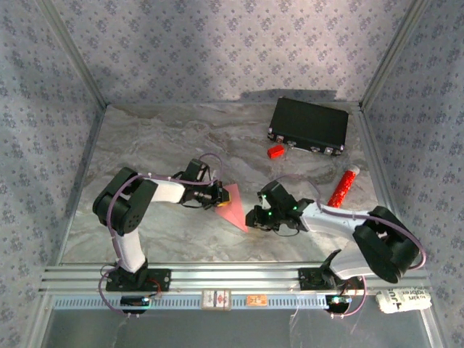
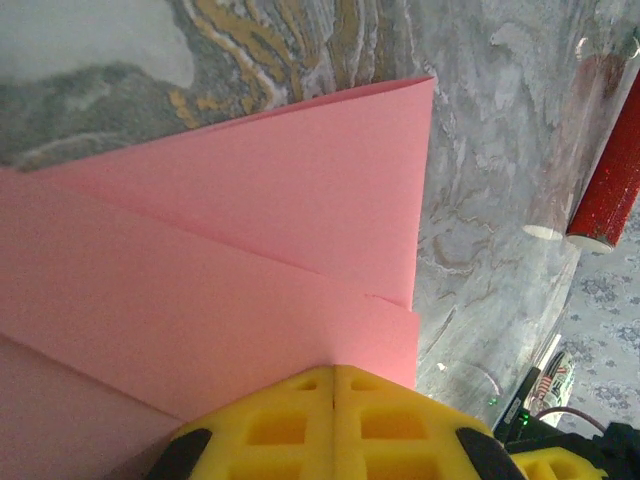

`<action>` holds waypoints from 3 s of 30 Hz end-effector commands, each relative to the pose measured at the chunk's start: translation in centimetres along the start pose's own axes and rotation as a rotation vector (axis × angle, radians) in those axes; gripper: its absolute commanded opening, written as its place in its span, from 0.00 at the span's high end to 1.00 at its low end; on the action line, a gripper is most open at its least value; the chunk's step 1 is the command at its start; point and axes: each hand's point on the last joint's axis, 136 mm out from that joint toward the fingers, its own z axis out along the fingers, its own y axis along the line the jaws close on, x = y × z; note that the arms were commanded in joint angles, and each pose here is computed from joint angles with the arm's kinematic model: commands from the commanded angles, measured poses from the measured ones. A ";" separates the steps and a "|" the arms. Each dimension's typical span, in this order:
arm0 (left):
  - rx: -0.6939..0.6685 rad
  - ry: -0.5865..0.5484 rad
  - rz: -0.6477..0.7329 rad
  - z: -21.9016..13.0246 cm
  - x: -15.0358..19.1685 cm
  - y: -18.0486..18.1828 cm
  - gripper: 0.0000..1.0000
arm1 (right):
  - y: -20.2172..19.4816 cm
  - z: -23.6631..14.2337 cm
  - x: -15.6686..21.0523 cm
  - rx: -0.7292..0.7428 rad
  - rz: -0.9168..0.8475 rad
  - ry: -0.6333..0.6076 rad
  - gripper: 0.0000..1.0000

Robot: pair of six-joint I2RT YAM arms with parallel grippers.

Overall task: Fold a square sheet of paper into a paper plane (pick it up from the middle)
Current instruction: Fourth fold the wing at the center of the table, then turn over the paper at the center of the table.

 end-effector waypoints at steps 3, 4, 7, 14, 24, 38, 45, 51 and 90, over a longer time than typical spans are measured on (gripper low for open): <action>-0.086 -0.004 -0.086 -0.4 0.6 2.9 1.00 | -1.6 0.2 1.6 0.050 0.126 0.008 0.73; -0.084 -0.005 -0.087 -0.4 0.6 2.9 1.00 | -1.6 0.2 1.7 0.045 0.133 0.002 0.69; -0.077 -0.004 -0.090 -0.5 0.5 2.7 1.00 | -1.4 0.4 1.9 0.018 0.148 -0.002 0.66; -0.074 0.002 -0.101 -0.6 0.9 3.0 1.00 | -0.1 1.3 1.6 -0.078 0.156 0.008 0.63; -0.066 -0.001 -0.101 -0.7 0.8 2.8 1.00 | 0.3 1.4 1.2 -0.101 0.150 -0.005 0.71; -0.073 -0.014 -0.100 -0.9 0.7 3.0 1.00 | -1.8 0.7 2.0 -0.021 0.168 0.001 0.67; -0.066 -0.009 -0.100 -0.8 0.7 2.9 1.00 | -0.9 1.3 1.5 -0.057 0.162 0.000 0.66; -0.064 -0.005 -0.102 -0.8 0.8 2.9 1.00 | -0.4 1.9 1.1 -0.074 0.158 -0.002 0.66; 0.062 -0.044 -0.033 -2.3 -1.1 -2.2 0.84 | 1.4 1.4 -0.8 -0.160 0.055 -0.017 0.92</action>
